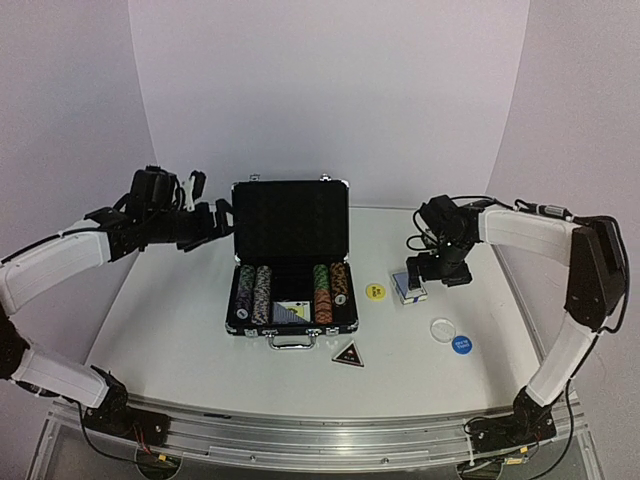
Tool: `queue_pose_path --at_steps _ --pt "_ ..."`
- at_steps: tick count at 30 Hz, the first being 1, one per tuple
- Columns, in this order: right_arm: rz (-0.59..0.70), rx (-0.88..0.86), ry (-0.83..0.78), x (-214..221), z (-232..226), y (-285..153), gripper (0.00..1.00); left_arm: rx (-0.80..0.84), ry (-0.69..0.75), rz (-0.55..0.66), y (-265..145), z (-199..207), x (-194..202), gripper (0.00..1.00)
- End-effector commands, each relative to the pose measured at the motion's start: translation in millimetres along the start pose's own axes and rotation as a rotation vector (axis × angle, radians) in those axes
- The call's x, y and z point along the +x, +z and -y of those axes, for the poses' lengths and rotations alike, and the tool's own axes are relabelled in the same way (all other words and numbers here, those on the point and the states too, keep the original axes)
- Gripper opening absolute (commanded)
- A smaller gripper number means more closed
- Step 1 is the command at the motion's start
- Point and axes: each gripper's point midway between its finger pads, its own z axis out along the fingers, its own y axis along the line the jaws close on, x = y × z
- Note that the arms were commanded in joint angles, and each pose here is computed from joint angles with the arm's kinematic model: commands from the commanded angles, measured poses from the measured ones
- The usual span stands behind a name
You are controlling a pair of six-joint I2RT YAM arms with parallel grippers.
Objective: Pack up texas hold em set
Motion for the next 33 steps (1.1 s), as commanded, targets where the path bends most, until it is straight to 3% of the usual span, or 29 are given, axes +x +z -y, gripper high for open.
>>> queue_pose_path --at_steps 1,15,24,28,33 --pt "0.029 -0.137 -0.115 -33.5 -9.6 20.0 0.98 -0.102 -0.189 -0.022 -29.9 -31.5 39.6 1.0" --pt "-0.06 -0.123 -0.172 -36.8 -16.0 96.1 0.96 -0.246 -0.24 -0.021 -51.8 -66.3 67.3 1.0" --pt "-0.078 -0.089 -0.284 -9.6 -15.4 101.9 0.73 -0.231 -0.249 -0.045 -49.1 -65.0 72.8 1.0" --pt "-0.07 -0.077 -0.318 -3.9 -16.6 98.4 0.49 -0.209 -0.25 -0.049 -47.4 -59.9 70.5 1.0" --pt "-0.004 -0.063 -0.345 -15.2 -15.1 74.6 0.36 -0.136 -0.244 -0.092 -38.5 -44.7 69.8 1.0"
